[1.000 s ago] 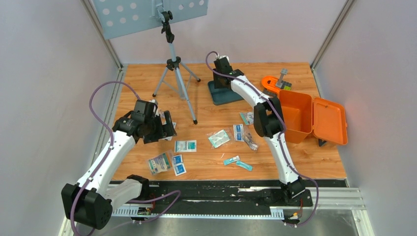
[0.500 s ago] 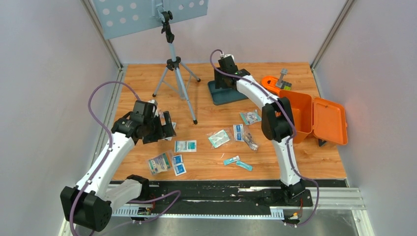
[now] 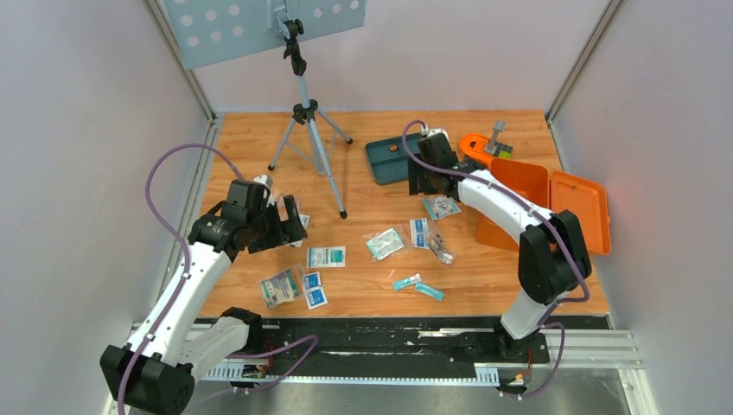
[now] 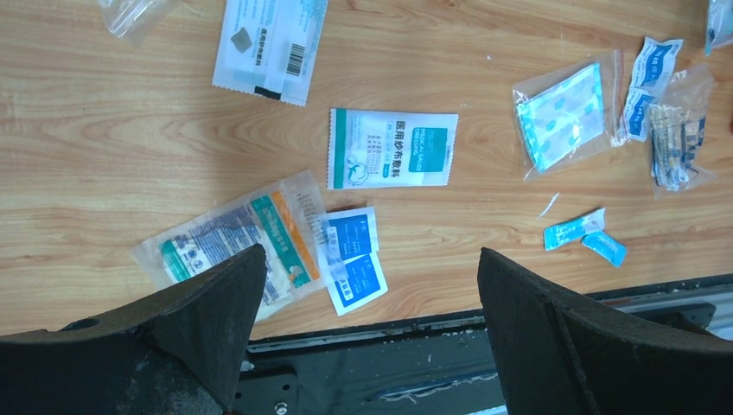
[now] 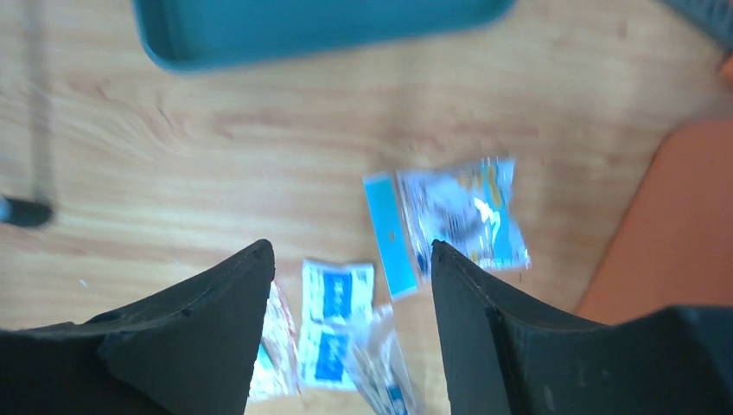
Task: Organize the medicine kit
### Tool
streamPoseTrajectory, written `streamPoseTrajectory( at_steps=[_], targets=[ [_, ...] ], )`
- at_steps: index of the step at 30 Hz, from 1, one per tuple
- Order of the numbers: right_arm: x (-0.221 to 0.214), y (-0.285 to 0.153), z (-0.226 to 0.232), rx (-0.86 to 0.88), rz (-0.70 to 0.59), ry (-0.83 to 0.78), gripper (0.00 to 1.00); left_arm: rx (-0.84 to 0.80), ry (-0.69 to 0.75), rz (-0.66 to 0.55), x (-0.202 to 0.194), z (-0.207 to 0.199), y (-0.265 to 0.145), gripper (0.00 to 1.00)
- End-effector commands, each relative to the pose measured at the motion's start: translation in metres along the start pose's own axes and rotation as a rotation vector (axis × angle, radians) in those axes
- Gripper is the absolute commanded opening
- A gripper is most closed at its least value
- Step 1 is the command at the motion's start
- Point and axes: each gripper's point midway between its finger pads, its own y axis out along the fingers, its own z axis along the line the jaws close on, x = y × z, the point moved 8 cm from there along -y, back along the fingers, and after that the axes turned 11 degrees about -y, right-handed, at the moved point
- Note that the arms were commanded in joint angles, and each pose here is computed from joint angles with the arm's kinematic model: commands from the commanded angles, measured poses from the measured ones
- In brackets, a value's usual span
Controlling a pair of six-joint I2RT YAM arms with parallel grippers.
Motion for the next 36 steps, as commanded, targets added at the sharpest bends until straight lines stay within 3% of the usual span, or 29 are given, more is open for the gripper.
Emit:
streamPoseTrajectory(
  at_steps=[1, 12, 17, 28, 36],
  targets=[
    [-0.026, -0.025, 0.002, 0.045, -0.001, 0.037, 0.66, -0.058, 0.0, -0.031, 0.004, -0.006, -0.004, 1.0],
    [-0.085, -0.048, 0.072, 0.234, 0.124, 0.09, 0.62, -0.056, -0.006, -0.028, 0.002, -0.005, -0.001, 1.0],
    [-0.102, -0.041, 0.087, 0.275, 0.206, 0.236, 0.55, -0.058, -0.011, -0.024, 0.002, -0.005, 0.0, 1.0],
    [-0.115, -0.036, 0.069, 0.228, 0.224, 0.299, 0.54, -0.06, -0.013, -0.028, 0.001, -0.005, 0.0, 1.0],
    [-0.124, -0.026, 0.063, 0.298, 0.25, 0.385, 0.52, -0.064, -0.015, -0.023, 0.001, -0.005, 0.002, 1.0]
  ],
)
